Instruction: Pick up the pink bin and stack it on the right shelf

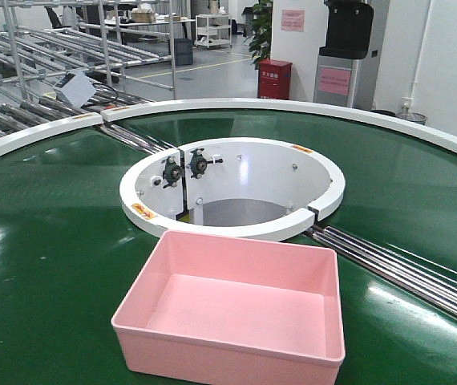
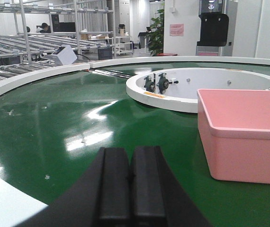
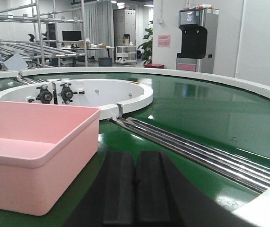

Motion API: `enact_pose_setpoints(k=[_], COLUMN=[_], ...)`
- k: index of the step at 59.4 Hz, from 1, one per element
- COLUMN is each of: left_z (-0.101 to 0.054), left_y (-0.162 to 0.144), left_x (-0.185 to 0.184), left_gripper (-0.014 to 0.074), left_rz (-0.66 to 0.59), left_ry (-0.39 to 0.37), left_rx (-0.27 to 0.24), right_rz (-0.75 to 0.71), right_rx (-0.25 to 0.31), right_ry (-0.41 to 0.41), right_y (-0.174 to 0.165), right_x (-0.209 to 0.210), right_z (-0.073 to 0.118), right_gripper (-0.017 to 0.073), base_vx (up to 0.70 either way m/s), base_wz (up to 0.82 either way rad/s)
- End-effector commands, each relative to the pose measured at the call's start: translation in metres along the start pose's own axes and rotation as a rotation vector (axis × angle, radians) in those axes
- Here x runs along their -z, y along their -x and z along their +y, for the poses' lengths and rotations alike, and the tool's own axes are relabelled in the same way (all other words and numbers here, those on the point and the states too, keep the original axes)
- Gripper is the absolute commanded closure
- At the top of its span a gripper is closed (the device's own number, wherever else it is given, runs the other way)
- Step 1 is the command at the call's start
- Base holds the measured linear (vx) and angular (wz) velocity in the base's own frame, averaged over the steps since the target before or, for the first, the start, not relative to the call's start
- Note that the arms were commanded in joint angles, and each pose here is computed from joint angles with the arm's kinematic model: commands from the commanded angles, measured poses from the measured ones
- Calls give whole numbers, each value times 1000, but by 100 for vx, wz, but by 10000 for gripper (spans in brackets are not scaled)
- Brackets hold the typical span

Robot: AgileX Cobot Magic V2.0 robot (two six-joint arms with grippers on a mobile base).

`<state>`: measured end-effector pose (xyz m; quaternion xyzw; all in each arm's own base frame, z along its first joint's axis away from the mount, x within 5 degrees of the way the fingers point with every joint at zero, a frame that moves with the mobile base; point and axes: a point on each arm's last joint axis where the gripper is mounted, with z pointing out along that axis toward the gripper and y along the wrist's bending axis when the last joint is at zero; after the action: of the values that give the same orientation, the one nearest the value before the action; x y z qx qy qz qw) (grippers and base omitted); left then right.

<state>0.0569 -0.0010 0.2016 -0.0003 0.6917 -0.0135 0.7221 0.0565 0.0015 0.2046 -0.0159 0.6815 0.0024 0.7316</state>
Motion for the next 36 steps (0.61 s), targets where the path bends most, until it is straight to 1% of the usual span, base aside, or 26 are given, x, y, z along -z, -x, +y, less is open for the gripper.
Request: enact_pose_setpoints(k=[1,3,8,13,17,20,23,26,28,30,33,36], left_z=[-1,-1,-1,-2,-2,-2,-1,-1,-1,-1,-1,-1], left_y=[7,12,31,64,91,109,120,132,139,144,146,143], left_x=[2,2,5,13,19,21,19,15,13,6,1,-6], left_gripper=[599,599,599,599,599,599,599,599,599,599,599,599], left_rz=[-124,-156,-228,-301,-299,-244,-140,-30,48,114,212,304], left_ry=[-9,-11,-15,-15,-11,-4,5,14,18,19,19,18], left_rx=[9,9,18,18,18,16,5,-24,-52,-67,-54,-49], right_rz=[-119,-143,-203,-236,-199,-143,-58,50,123,198,311,374], right_rx=[18,29,14,18,17,15,18,25,26,22,11,2], right_ry=[10,12,16,5,-8,-20,-32,-43,-49,-52,-54,-52], right_y=[9,12,30,58,78,93,105,113,119,121,121,119], right_x=[2,2,4,10,14,16,15,11,7,2,-6,-13], right_z=[1,1,1,0,-2,-3,-5,-7,-7,-8,-8,-8], right_gripper=[568,568,568,568,568,568,568,568,568,568,568,568], base_vx=[0,0,0,0,0,0,0,0,0,0,0,0], base_wz=[0,0,0,0,0,0,0,0,0,0,0,0])
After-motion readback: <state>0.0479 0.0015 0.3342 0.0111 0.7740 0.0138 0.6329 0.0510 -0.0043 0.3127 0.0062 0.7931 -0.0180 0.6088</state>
